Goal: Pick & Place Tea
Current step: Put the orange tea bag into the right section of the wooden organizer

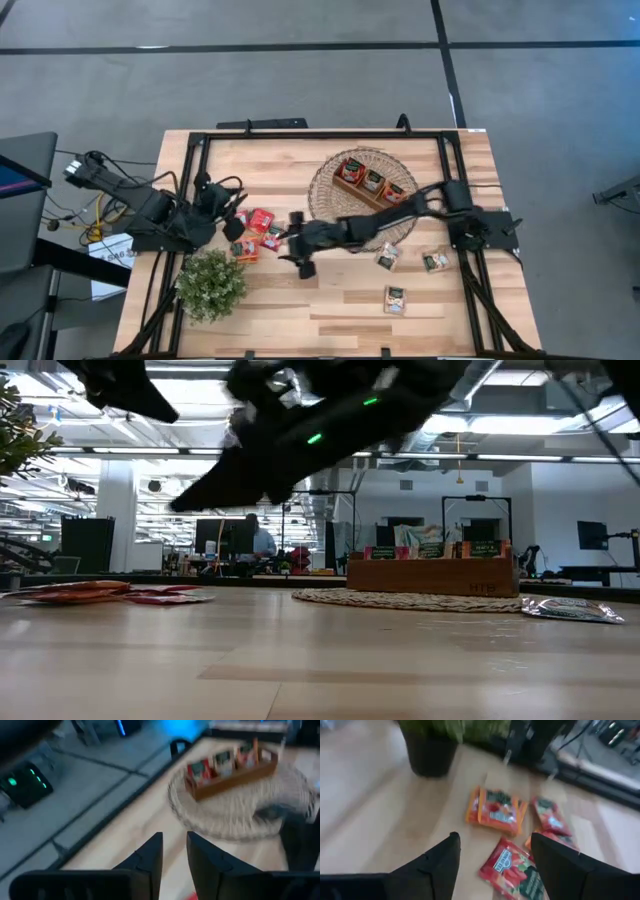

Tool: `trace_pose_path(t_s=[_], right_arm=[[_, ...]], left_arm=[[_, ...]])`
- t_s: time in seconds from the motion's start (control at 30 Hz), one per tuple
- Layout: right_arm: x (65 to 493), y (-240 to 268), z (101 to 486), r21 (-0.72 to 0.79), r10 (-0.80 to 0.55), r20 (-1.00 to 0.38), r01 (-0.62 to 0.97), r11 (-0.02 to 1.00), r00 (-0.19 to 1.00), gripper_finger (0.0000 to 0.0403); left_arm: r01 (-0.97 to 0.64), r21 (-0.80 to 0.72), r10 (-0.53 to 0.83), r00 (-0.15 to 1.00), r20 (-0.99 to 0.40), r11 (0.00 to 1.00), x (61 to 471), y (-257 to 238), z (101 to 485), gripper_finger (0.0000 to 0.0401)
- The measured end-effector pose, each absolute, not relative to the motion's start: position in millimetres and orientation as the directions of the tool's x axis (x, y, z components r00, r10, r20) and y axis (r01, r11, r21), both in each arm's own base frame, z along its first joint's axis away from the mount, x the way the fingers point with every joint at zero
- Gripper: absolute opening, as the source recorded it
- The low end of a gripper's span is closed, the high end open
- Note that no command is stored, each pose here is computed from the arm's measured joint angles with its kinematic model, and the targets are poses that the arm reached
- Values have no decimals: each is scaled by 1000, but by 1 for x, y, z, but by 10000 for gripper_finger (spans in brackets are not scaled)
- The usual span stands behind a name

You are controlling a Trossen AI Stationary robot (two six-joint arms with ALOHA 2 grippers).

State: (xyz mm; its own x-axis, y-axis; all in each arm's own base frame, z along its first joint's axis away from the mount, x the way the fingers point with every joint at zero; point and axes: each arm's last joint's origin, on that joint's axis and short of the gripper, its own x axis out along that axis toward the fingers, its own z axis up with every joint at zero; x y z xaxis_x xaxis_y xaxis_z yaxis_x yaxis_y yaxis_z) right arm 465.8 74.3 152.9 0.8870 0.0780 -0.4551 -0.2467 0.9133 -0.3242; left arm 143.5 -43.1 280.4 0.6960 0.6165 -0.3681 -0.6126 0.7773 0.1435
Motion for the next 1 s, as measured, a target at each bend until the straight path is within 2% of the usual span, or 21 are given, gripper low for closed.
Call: trace_pose_path(t_s=[0.17,0.43,0.53,0.73,1.0], right_arm=[[509,72,143,-408,50,-538,-312,858,842,219],[547,79,124,-596,35,-596,-471,650,802,217],[553,79,117,-655,-19,-601,-478,585,799,214],[555,79,112,-720,-19,-596,-524,455,802,205],[560,64,116,-754,7,-555,-507,417,832,171]], left_arm=[[-634,160,645,683,-341,756,143,-42,281,78],[-624,156,633,688,-355,766,146,-44,279,78],[-620,156,628,690,-360,769,146,-44,279,78],[-616,164,628,690,-360,771,146,-44,279,78],[-611,171,627,693,-356,773,146,-44,279,78]])
